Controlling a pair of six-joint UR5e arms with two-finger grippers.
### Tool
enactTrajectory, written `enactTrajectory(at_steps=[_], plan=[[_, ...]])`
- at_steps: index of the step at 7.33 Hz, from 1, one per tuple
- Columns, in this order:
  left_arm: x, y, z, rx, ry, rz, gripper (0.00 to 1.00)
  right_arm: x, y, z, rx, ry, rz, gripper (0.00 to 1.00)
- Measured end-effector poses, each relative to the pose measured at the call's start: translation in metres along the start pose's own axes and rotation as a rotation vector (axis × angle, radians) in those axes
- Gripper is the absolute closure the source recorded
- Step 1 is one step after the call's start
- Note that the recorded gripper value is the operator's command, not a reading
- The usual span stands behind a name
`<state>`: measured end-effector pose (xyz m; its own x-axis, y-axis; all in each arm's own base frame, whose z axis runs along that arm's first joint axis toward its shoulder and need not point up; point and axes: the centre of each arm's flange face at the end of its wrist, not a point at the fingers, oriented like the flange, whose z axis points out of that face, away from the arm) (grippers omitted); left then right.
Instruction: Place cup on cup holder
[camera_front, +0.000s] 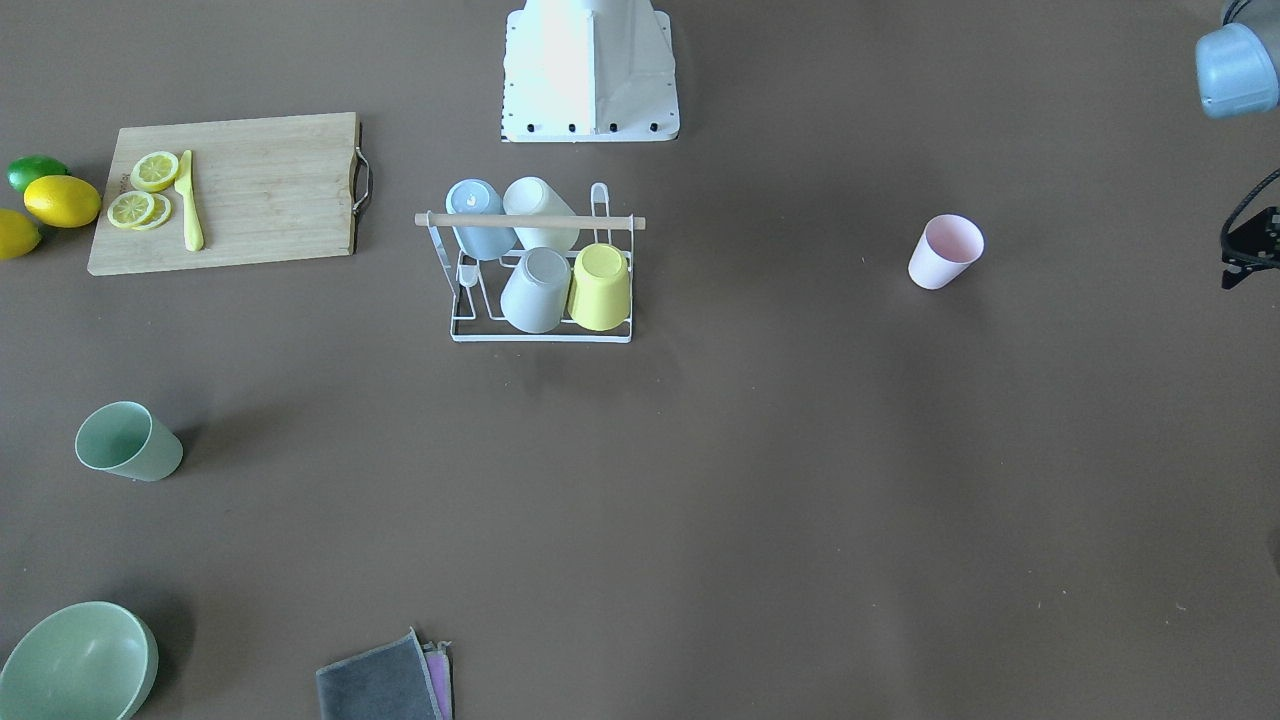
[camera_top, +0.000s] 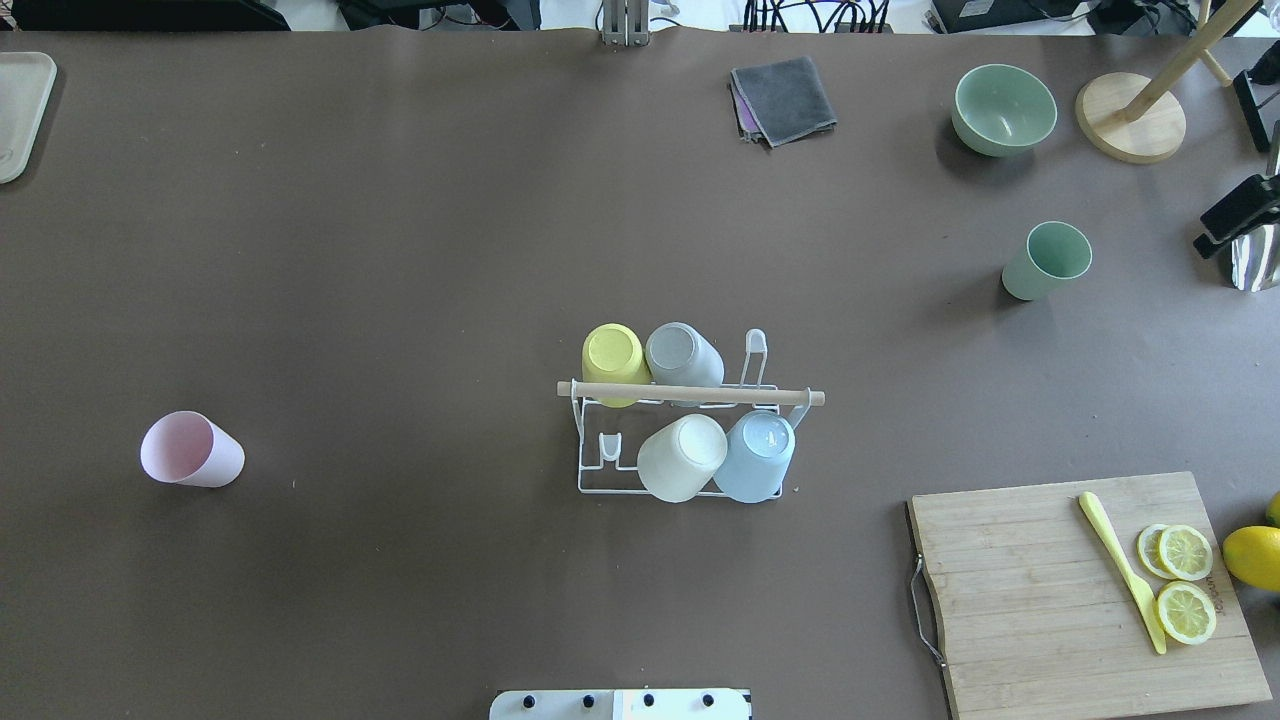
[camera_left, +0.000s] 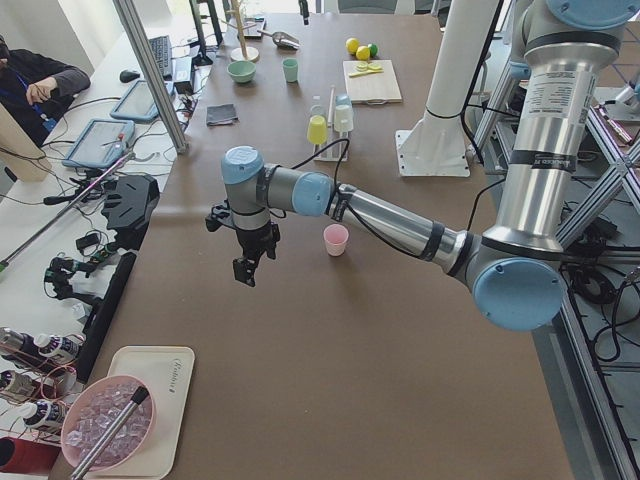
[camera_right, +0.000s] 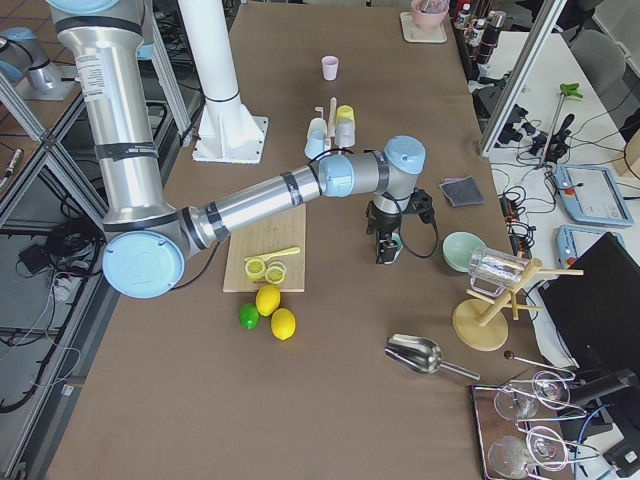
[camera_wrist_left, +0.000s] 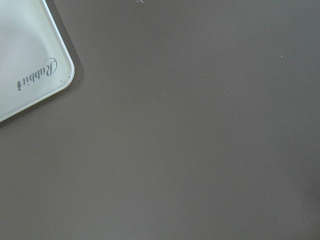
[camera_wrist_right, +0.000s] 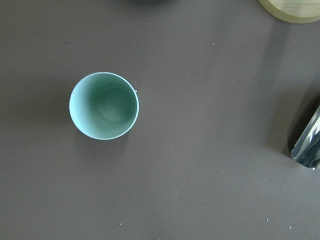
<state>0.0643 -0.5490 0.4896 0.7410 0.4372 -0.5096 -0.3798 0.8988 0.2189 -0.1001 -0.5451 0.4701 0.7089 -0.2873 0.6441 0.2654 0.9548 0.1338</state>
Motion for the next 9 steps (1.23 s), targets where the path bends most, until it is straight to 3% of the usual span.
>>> enactTrajectory(at_steps=[3,5,8,9], plan=[[0.079,-0.049,0.008,-0.208,-0.096,0.135,0.02,-0.049,-0.043,0.028,-0.053,0.011,-0.102,0.0],[0.148,-0.067,0.026,-0.355,-0.165,0.237,0.02,-0.063,-0.089,0.05,-0.1,0.016,-0.124,0.0],[0.252,-0.072,0.058,-0.52,-0.254,0.406,0.02,-0.088,-0.162,0.078,-0.217,0.034,-0.214,0.0],[0.286,-0.07,0.066,-0.558,-0.283,0.466,0.02,-0.11,-0.177,0.08,-0.269,0.064,-0.257,0.0]])
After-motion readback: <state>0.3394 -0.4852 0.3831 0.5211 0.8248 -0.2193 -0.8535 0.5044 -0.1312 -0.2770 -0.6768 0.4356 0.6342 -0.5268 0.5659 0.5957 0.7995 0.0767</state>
